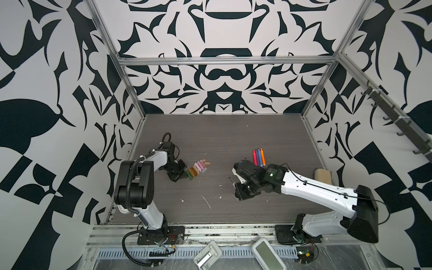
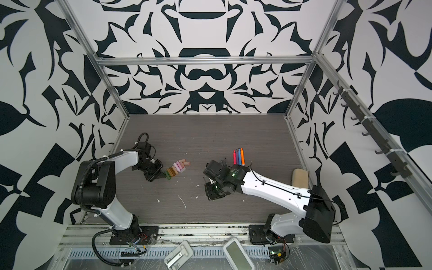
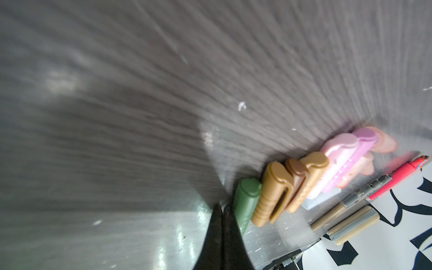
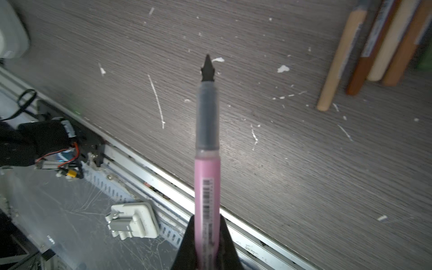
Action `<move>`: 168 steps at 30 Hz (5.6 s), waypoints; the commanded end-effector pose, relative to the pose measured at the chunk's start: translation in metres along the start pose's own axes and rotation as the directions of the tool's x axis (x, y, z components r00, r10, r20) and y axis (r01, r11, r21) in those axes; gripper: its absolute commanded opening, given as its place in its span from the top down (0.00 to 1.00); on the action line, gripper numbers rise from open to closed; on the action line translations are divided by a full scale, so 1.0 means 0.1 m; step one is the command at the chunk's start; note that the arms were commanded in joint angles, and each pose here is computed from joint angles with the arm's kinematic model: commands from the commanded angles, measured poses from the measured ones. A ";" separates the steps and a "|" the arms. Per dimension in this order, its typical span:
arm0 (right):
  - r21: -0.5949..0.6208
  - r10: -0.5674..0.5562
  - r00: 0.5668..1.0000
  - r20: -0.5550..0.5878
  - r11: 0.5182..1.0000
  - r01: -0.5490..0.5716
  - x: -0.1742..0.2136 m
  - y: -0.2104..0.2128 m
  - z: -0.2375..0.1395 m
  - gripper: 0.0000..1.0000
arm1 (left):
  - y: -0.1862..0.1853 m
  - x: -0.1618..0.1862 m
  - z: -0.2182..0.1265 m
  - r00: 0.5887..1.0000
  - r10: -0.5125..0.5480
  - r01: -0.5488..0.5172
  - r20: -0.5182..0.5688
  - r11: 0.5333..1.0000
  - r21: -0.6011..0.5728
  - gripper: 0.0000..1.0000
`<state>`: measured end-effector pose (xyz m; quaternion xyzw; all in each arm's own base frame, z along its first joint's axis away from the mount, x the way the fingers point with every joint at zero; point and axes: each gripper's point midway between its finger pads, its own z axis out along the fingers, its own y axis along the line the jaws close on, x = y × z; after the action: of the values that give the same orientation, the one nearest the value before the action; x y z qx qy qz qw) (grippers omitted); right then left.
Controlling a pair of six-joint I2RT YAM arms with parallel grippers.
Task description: Open the pen caps
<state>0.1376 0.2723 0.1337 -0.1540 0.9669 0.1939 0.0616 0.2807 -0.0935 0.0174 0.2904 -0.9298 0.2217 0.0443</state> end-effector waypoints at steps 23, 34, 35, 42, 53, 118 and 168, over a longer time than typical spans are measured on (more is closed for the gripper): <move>0.363 0.034 0.995 -0.090 0.932 0.001 -0.86 -0.67 0.75 1.00 | 0.00 0.36 -0.83 0.989 0.059 -0.066 0.138 0.997 0.049 0.95; 0.433 0.048 0.993 -0.111 0.901 0.004 -0.82 -0.83 0.79 0.83 | 0.07 0.35 -0.87 0.990 0.037 -0.047 0.136 0.997 0.067 0.95; 0.427 0.047 0.992 -0.114 0.904 0.006 -0.81 -0.82 0.79 0.77 | 0.06 0.35 -0.87 0.990 0.035 -0.045 0.134 0.997 0.070 0.95; 0.407 0.033 0.996 -0.086 0.913 0.005 -0.85 -0.76 0.69 0.71 | 0.04 0.33 -0.88 0.990 0.034 -0.045 0.137 0.996 0.075 0.95; 0.211 0.001 0.998 -0.069 0.977 0.013 -0.91 -0.40 0.71 0.85 | 0.05 0.36 -0.84 0.992 0.021 -0.032 0.126 0.996 0.086 0.95; 0.419 0.110 0.987 -0.115 0.907 -0.052 -0.85 -1.19 0.88 0.84 | 0.05 0.44 -0.88 0.991 0.003 -0.018 0.131 0.993 0.116 0.95; 0.490 0.203 0.975 -0.085 0.861 -0.136 -1.14 -1.51 0.86 0.86 | 0.01 0.42 -0.88 0.993 0.001 -0.016 0.122 0.992 0.125 0.95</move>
<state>0.2925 0.2114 0.0174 -0.0701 0.9966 -0.0416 0.0094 0.2466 -0.0751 0.1045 0.2988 -0.9174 0.2594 -0.0425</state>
